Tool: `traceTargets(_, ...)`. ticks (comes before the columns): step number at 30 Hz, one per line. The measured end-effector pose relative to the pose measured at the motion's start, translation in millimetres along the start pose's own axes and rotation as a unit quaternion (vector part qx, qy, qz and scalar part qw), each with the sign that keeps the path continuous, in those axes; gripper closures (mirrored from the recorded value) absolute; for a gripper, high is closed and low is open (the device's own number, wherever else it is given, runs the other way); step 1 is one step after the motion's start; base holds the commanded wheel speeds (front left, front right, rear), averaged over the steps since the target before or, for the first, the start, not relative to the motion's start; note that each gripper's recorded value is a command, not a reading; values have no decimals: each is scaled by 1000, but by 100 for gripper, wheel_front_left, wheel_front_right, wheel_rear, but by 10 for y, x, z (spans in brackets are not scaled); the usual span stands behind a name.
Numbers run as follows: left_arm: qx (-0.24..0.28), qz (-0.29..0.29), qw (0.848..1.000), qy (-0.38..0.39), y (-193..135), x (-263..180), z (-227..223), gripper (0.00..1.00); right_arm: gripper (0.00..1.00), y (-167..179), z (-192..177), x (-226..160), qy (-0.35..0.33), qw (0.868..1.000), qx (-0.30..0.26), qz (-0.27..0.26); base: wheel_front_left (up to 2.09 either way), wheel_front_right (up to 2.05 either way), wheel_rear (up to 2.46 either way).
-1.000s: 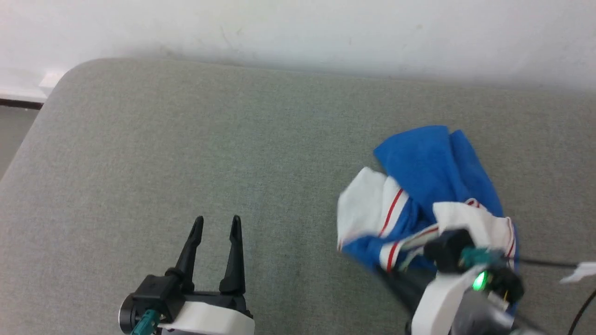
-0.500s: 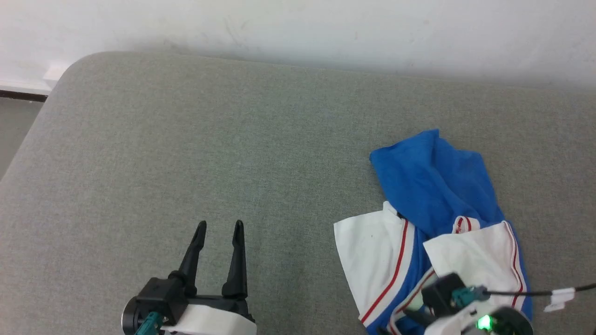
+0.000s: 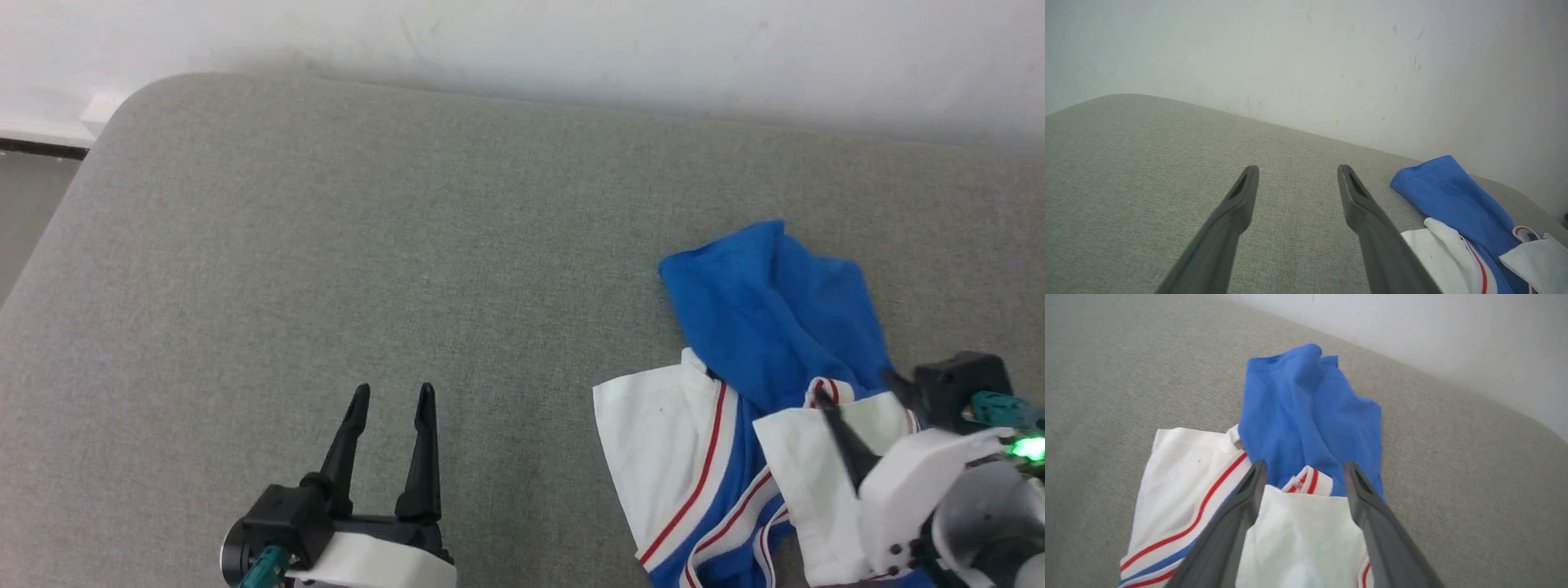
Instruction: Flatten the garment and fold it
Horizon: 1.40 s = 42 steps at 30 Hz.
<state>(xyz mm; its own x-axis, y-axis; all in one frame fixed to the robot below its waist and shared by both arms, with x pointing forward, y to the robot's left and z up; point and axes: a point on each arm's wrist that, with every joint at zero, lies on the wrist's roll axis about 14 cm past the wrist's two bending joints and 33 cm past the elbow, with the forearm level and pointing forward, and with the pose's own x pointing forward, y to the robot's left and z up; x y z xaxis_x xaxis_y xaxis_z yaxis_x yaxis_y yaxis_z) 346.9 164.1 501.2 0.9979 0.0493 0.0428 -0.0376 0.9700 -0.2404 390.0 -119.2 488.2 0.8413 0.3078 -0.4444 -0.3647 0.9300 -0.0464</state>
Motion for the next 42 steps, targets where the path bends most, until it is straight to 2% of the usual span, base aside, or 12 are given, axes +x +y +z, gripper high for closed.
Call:
traceTargets(4, 1, 4, 1000, 6, 25, 25, -36, 0, 0, -200, -292, 34, 43, 998, 9, -37, 0, 0, 0)
traceTargets(10, 3, 8, 1000, 6, 47, 66, -44, 0, 0, -68, -690, 69, 101, 994, 34, -21, 0, 0, 0)
traceTargets(11, 3, 8, 1000, 7, 49, 66, -45, 0, 15, -63, -713, 74, 103, 994, 35, -20, 0, 0, 0)
traceTargets(13, 4, 9, 1000, 7, 52, 63, -45, 0, 77, -57, -725, 81, 101, 994, 31, -20, 0, 0, 0)
traceTargets(14, 4, 9, 1000, 7, 52, 64, -45, 0, 100, -50, -695, 88, 92, 995, 33, -20, 0, 0, 0)
traceTargets(20, 4, 6, 1000, 4, 32, 89, -34, 0, 100, -112, -376, 88, 26, 999, 33, -32, 0, 0, 0)
traceTargets(25, 2, -6, 1000, 2, -34, 120, -32, 0, 100, -321, -110, -5, -26, 997, 30, -64, 0, 0, 0)
traceTargets(30, -1, -18, 1000, 0, -107, 146, -25, 0, 100, -867, 70, -303, -73, 984, 52, -156, 0, 0, 0)
traceTargets(33, 1, -23, 1000, 1, -139, 159, -36, 0, 100, -1273, -170, -589, -48, 969, 73, -232, 0, 0, 0)
traceTargets(39, 3, -31, 999, 8, -166, 169, -81, 0, 100, -1711, -1169, -1141, 79, 930, 122, -337, 0, 0, 0)
traceTargets(40, 5, -32, 999, 8, -168, 169, -85, 0, 83, -1726, -1305, -1201, 96, 925, 127, -345, 0, 0, 0)
traceTargets(42, 8, -34, 999, 9, -177, 164, -93, 0, 0, -1718, -1558, -1297, 134, 916, 136, -354, 0, 0, 0)
